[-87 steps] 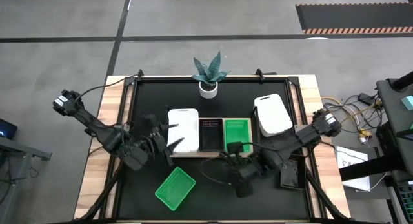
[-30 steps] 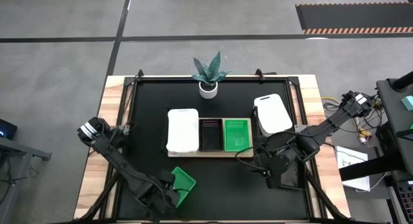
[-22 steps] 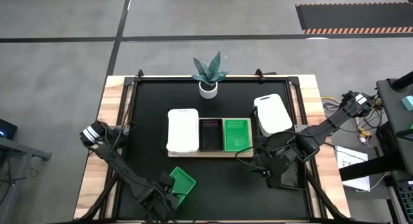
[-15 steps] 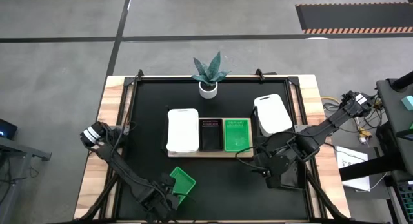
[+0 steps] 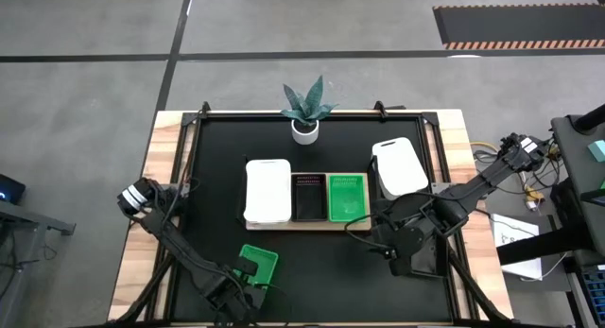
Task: Stack baskets on shelf by color
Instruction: Stack the green bin on top of the other green bins on the shelf
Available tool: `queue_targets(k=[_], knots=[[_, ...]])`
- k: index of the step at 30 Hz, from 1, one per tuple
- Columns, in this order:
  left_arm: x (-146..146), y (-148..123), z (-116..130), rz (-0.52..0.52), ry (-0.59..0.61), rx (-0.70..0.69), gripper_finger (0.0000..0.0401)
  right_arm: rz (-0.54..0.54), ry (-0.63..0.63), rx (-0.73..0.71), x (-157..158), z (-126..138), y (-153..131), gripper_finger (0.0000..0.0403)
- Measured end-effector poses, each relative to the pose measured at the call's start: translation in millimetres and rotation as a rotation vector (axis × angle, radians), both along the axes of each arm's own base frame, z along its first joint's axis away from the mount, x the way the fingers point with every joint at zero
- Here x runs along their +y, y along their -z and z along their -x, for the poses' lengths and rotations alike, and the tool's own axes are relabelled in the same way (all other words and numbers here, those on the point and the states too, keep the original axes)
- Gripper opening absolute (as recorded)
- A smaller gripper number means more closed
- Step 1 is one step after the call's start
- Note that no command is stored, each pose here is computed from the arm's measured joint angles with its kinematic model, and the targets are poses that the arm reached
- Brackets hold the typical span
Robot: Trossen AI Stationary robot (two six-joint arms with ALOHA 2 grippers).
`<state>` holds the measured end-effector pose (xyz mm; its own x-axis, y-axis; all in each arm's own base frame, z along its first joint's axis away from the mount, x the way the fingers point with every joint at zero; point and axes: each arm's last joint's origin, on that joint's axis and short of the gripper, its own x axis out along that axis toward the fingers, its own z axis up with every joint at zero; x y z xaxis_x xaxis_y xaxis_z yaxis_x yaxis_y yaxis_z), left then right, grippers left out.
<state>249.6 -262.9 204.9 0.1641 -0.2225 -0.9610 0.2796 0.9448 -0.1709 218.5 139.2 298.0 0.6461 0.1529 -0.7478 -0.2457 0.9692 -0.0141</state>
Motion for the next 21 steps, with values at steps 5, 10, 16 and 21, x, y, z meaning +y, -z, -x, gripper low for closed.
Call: queue_targets(k=[5, 10, 16, 21], knots=[[-6.3, -25.9, -12.2, 0.066, -0.019, -0.064, 0.0001, -0.010, -0.017, -0.019, 0.8, 5.9, -5.4, 0.0167], [-4.8, -68.4, -32.2, 0.119, -0.120, -0.180, 0.0000, 0.021, -0.043, -0.092, 3.7, 19.9, -15.6, 0.0166], [1.8, -117.9, -48.4, 0.155, -0.198, -0.347, 0.0000, 0.104, -0.106, -0.284, 3.8, 33.5, -23.7, 0.0150], [10.1, -137.1, -55.5, 0.155, -0.216, -0.404, 0.0000, 0.116, -0.160, -0.378, -5.1, 46.2, -25.6, 0.0131]])
